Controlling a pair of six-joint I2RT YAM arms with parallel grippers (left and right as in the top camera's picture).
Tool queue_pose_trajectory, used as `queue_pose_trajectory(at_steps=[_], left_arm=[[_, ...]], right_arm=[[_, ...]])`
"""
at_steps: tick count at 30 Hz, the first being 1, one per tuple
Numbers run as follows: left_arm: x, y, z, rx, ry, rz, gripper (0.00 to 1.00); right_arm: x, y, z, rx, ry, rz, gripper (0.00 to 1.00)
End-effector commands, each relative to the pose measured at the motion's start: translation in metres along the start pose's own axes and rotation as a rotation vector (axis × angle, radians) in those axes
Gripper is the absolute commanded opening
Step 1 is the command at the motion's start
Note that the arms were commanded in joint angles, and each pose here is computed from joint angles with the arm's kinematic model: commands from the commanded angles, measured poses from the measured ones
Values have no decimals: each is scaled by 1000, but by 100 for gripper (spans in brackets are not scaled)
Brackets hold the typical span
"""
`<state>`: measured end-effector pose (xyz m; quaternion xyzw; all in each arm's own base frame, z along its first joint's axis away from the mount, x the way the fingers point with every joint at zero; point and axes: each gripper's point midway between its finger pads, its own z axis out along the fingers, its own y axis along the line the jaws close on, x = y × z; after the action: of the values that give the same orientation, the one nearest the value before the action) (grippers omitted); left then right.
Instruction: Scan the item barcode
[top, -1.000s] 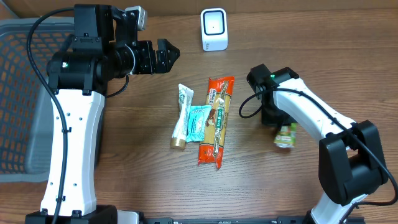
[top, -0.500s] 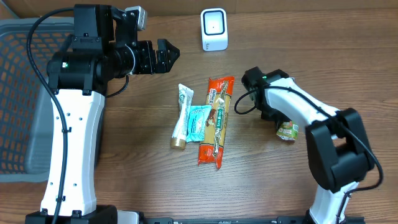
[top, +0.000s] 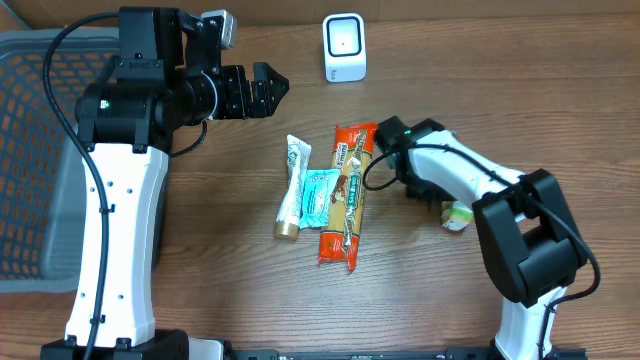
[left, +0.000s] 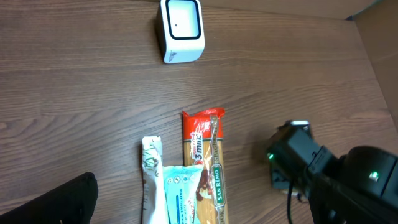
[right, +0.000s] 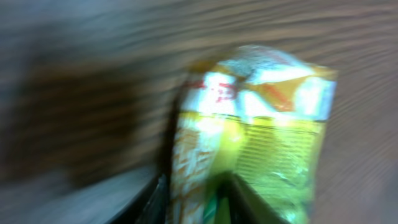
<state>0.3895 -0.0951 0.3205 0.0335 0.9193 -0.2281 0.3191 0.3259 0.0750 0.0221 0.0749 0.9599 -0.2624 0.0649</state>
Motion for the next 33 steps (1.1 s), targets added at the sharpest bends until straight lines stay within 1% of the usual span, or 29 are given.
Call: queue_pose_trajectory(at_steps=[1,2,5,6,9,13,14,16,18,20,23,25,27,30,33], left_arm=[[-1,0,3,-3,4,26,99],[-1,0,3,-3,4,26,100],[-1,0,3,-3,4,26,99],[-1,0,3,-3,4,26,100],[-1,0,3,-3,4,26,99],[-1,0,3,-3,4,26,99],[-1,0,3,-3,4,26,99],[-1,0,3,-3,4,26,99],[-1,0,3,-3,4,26,100],[-1,0,3,-3,4,26,100],[-1,0,3,-3,4,26,100],[-1,0,3,-3,4,26,100],[-1,0,3,-3,4,26,100],[-1,0,3,-3,4,26,100],[-1,0,3,-3,4,26,100]], right_arm=[[27,46,-6,-166,98,-119,43],[29,52,-11,-192,104,-136,47],[29,59,-29,-235,116,-154,56],[26,61,-37,-254,119,-150,58],[6,59,-68,-319,82,-119,59],[-30,33,-114,-395,-8,-29,60],[-37,21,-123,-409,-23,1,64],[-46,-5,-132,-437,-28,67,69],[-49,-34,-127,-443,9,134,70],[-47,-64,-110,-405,79,198,70],[-36,-100,-78,-343,197,270,67],[-25,-114,-58,-313,263,305,64],[-13,-120,-43,-292,314,318,64],[7,-115,-22,-274,377,303,64],[27,-91,-7,-348,430,245,64]])
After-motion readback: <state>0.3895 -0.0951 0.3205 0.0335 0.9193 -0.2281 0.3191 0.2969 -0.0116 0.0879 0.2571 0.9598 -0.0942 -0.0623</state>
